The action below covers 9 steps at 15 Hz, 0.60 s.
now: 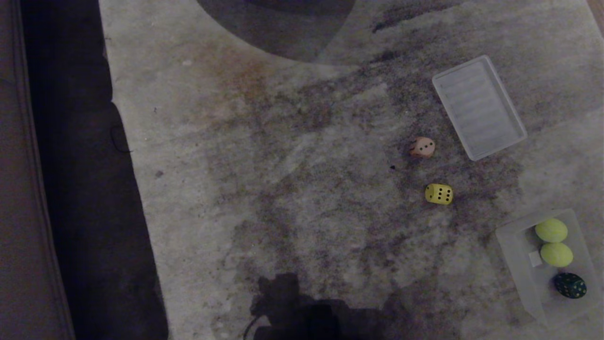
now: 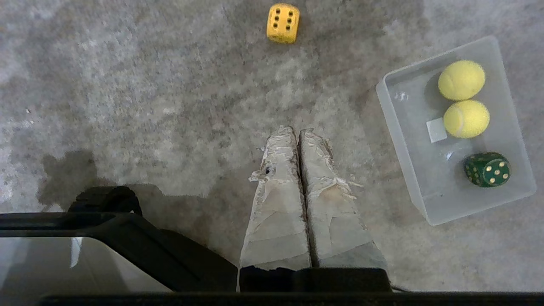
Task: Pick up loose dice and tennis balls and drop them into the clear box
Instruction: Find toys out of the box
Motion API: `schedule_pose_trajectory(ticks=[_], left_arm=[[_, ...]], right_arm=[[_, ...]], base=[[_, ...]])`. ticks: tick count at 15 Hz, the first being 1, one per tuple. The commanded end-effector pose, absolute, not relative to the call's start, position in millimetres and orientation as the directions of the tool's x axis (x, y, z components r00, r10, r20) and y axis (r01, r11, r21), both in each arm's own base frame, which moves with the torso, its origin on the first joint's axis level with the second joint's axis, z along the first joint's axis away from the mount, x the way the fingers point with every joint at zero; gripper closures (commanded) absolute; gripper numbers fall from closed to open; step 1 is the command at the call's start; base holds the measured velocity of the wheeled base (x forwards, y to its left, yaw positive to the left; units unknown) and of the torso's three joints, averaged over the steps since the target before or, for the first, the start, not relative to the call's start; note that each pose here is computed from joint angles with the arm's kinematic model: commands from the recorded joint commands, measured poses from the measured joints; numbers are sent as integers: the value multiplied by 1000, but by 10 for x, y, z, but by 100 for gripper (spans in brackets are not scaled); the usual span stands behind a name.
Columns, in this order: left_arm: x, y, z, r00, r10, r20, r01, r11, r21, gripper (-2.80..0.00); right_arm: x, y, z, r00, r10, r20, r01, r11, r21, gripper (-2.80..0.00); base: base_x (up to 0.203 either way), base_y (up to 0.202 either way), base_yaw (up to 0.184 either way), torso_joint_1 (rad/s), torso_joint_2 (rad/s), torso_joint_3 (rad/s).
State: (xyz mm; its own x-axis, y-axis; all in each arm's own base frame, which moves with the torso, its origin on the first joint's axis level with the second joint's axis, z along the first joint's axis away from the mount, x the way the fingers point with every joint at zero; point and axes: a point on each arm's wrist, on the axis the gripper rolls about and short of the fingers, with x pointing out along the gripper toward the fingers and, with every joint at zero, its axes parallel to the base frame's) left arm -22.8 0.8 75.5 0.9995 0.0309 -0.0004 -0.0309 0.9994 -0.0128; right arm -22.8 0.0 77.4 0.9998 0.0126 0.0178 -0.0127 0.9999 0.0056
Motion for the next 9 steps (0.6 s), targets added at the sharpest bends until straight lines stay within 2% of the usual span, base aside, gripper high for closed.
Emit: schedule_pose_trajectory(ticks=[1,5,7,9], left_arm=[[-227,8,751,1000,31,-2,-31,999,-15,0],[-227,10,751,999,38,-2,-38,999,-28,0],[-227,10,751,999,38,-2,-38,999,-28,0],[-227,10,751,999,37,-2,-37,999,-28,0]], right_arm=[[-221,0,748,1000,14,9,-14,1000,1,0],[-227,-2,761,1000,5,7,-5,1000,0,0],[-278,0,980,999,7,37,-7,1000,-7,0],[-229,0,1254,999,7,-47,-8,1000,-7,0]], base=[[0,0,0,2,-2,-85],[0,0,0,2,2,-15],[0,0,0,0,0,0],[0,0,0,0,0,0]])
